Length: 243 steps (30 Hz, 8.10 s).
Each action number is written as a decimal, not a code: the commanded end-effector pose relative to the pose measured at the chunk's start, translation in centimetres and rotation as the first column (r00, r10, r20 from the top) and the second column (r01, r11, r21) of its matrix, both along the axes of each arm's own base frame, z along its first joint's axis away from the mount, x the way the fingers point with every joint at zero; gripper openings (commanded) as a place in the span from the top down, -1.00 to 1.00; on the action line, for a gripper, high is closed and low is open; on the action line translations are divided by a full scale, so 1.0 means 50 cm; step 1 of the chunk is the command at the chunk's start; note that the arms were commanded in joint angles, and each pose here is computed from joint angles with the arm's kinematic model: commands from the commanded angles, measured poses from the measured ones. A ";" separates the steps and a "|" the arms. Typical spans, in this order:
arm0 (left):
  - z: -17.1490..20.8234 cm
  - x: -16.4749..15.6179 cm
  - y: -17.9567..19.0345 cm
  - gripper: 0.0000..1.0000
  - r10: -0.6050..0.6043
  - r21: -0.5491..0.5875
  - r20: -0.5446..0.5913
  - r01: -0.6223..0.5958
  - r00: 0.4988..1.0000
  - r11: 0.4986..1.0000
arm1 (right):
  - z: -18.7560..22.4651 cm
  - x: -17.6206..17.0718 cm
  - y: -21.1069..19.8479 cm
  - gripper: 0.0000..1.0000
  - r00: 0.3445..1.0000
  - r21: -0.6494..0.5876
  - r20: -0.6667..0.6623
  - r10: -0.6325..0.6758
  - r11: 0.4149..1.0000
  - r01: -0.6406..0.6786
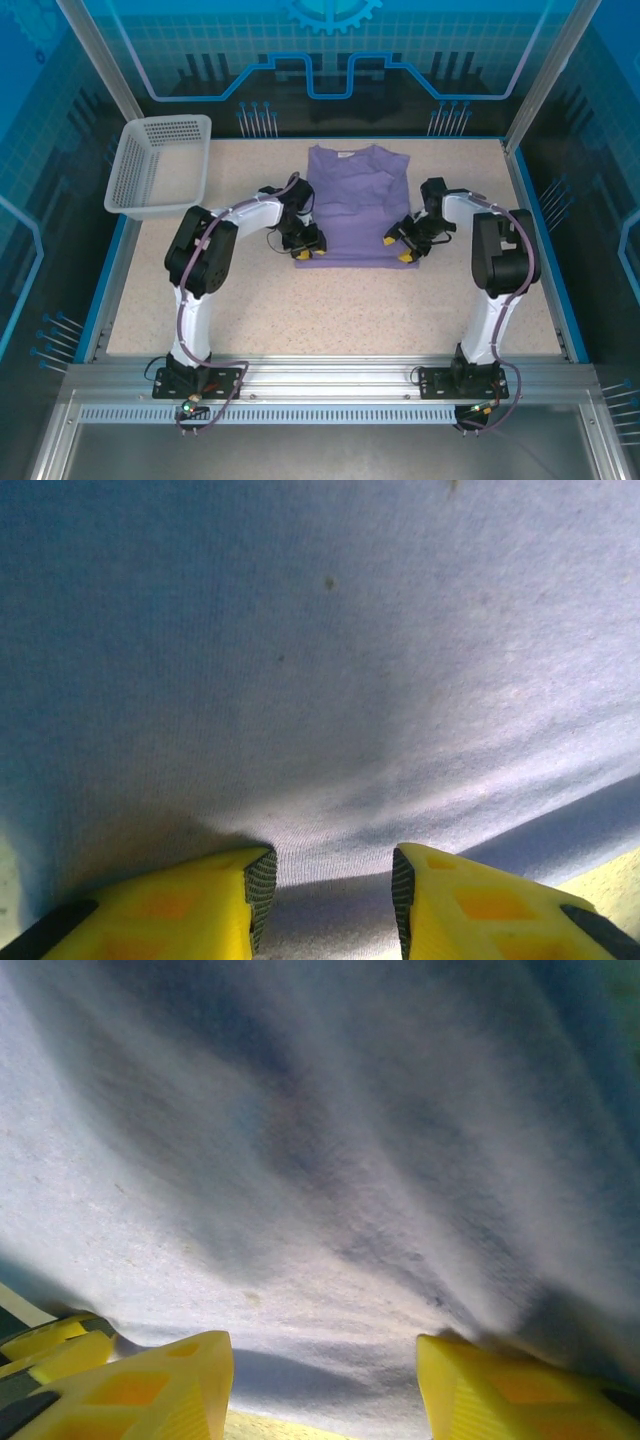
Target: Fold and stack the t-shirts
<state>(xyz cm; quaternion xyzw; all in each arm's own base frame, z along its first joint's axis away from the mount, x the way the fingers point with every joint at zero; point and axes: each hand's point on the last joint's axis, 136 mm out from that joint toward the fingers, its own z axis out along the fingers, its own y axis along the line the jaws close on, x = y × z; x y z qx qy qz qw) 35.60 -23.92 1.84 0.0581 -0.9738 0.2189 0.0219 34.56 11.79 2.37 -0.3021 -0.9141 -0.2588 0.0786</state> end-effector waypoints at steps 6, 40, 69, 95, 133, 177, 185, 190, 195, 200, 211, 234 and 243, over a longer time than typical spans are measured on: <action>-0.081 -0.121 0.139 0.15 -0.004 0.254 -0.154 0.044 0.988 0.966 | -0.044 -0.133 -0.068 -0.21 0.991 -0.182 -0.136 0.009 0.983 -0.034; 0.109 0.117 0.057 0.48 0.115 -0.033 0.027 -0.115 0.993 0.993 | 0.069 -0.011 0.033 0.65 0.987 -0.085 0.158 0.023 0.996 -0.009; 0.191 0.104 0.185 -0.72 0.267 -0.004 0.121 -0.269 0.956 0.963 | 0.099 -0.112 0.045 -0.58 0.975 -0.016 0.190 0.118 0.993 -0.117; 0.017 -0.197 0.218 -0.07 0.281 -0.083 -0.240 -0.309 0.929 0.948 | -0.012 -0.290 0.106 0.17 0.955 -0.040 0.001 0.297 0.954 -0.297; 0.153 -0.302 0.148 1.00 0.072 -0.119 -0.226 -0.101 0.971 0.988 | 0.083 -0.430 0.091 1.00 0.894 -0.012 0.037 0.446 0.895 -0.446; 0.314 0.424 0.118 -0.57 0.469 -0.282 0.284 -0.395 0.836 0.874 | 0.207 0.206 -0.113 -0.19 0.953 -0.004 0.205 -0.223 0.974 0.228; 0.205 0.252 -0.046 -0.06 0.163 -0.165 0.218 -0.128 0.962 0.978 | 0.130 0.108 0.046 0.30 0.982 0.052 0.179 -0.064 0.997 0.055; 0.081 0.194 -0.056 -0.07 0.073 -0.060 0.133 -0.065 0.988 0.996 | 0.033 0.092 0.109 0.33 0.995 0.008 0.081 0.057 0.998 -0.058; -0.039 0.142 0.060 -0.08 0.169 0.158 0.048 -0.174 0.985 0.972 | -0.063 0.029 0.050 0.27 0.994 -0.083 -0.107 -0.008 0.997 -0.001; -0.076 0.068 0.149 -0.14 0.243 0.254 0.003 -0.235 0.970 0.938 | -0.077 -0.006 0.017 0.10 0.992 -0.105 -0.126 -0.009 0.994 -0.005; 0.113 0.140 0.125 -0.69 0.284 0.080 0.142 -0.297 0.948 0.952 | 0.091 0.099 0.009 -0.09 0.982 -0.110 0.185 0.032 0.994 -0.011; -0.031 0.398 0.147 0.32 0.438 -0.007 0.126 -0.441 0.890 0.898 | -0.046 0.337 -0.093 0.90 0.991 -0.125 0.083 -0.106 0.985 0.116; 0.141 0.440 0.106 -0.37 0.467 -0.219 0.189 -0.426 0.864 0.878 | 0.102 0.389 -0.078 0.20 0.956 -0.023 0.278 -0.092 0.994 0.103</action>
